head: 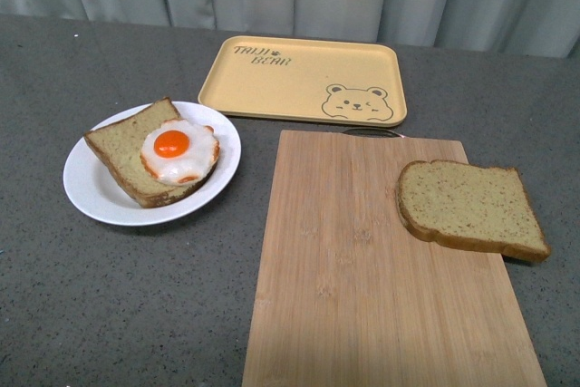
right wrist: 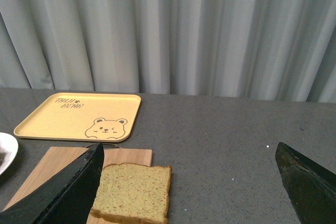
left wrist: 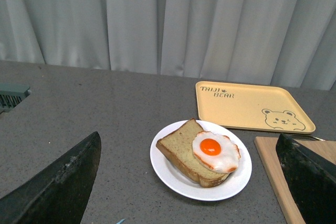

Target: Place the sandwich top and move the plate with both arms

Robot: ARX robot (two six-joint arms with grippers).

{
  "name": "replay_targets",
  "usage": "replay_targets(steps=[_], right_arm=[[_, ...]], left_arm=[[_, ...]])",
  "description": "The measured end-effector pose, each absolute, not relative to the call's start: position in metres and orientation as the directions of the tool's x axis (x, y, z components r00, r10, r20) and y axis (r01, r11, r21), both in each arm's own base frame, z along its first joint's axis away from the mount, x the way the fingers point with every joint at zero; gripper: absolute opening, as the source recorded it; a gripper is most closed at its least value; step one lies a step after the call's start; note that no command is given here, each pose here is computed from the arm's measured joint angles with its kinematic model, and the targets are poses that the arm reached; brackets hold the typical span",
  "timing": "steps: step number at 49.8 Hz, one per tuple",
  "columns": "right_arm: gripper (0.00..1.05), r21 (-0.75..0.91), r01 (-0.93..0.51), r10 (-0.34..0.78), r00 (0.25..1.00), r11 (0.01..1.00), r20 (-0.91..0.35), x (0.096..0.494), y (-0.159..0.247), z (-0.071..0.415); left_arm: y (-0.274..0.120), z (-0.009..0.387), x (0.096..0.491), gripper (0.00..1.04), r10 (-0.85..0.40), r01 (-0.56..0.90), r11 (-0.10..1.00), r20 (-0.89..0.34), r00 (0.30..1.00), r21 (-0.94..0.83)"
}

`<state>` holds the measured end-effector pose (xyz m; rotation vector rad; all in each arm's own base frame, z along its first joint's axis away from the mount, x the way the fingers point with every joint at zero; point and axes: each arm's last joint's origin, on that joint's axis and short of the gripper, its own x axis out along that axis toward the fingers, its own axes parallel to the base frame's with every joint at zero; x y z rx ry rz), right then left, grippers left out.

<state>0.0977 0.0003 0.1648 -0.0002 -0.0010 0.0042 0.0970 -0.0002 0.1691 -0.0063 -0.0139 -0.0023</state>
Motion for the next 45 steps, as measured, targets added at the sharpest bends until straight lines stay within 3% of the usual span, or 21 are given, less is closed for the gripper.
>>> replay_targets(steps=[45], right_arm=[[0.95,0.0,-0.004,0.004,1.0,1.0,0.001,0.0977,0.0003,0.1648]], left_arm=[[-0.0002,0.1691,0.097,0.98,-0.002,0.002,1.0,0.014,1.0,-0.006]])
